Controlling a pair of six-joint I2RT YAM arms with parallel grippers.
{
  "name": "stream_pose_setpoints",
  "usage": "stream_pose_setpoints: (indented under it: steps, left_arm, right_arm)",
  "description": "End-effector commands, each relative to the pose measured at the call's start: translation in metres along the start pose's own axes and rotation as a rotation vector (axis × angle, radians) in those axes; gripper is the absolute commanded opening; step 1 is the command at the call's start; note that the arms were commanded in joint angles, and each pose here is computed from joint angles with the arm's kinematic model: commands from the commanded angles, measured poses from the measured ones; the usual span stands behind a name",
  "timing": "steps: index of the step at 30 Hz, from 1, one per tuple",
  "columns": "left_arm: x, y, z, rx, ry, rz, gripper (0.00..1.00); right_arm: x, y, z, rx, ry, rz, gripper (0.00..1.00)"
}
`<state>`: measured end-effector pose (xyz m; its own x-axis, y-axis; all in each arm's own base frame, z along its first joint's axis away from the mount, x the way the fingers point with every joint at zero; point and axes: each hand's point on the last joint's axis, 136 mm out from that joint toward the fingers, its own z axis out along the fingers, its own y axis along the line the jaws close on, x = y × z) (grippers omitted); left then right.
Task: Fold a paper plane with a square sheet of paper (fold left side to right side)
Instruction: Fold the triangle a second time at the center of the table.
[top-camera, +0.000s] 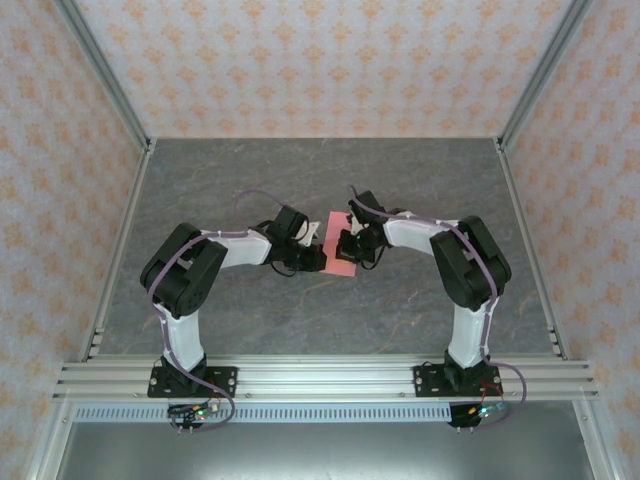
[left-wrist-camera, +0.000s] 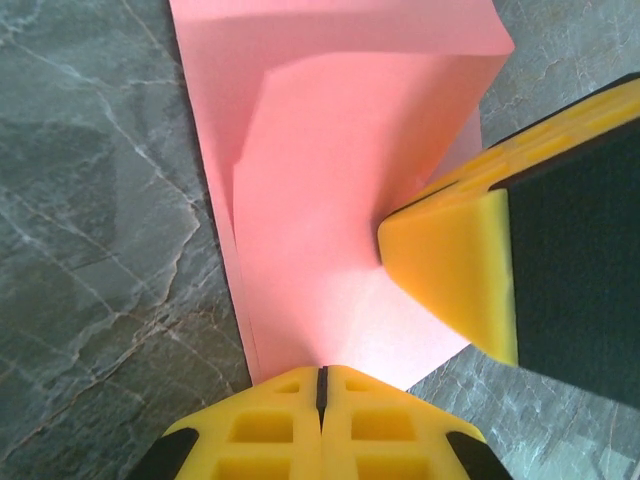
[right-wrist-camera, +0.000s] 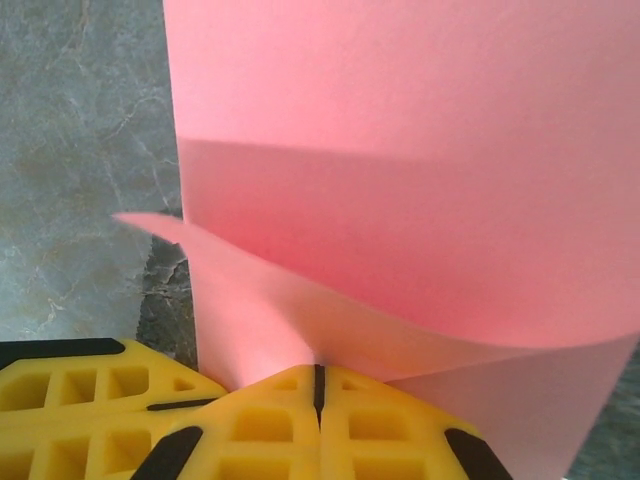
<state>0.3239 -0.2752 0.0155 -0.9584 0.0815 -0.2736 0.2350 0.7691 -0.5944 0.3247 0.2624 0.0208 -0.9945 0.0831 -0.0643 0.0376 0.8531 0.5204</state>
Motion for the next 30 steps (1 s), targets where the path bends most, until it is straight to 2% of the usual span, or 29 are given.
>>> stream_pose_setpoints:
  steps: [1,23,30]
  left_arm:
    - [0.048,0.061,0.008,-0.234,0.140,-0.077,0.00]
    - [0.046,0.059,0.006,-0.230,0.135,-0.072,0.00]
    - [0.041,0.054,0.006,-0.213,0.115,-0.070,0.00]
  right_arm:
    - [-0.014,-0.043,-0.003,0.146,-0.034,0.039,0.01]
    - [-0.047,-0.092,-0.023,0.193,-0.071,0.118,0.01]
    - [-0.061,-0.094,-0.050,0.238,-0.148,0.099,0.01]
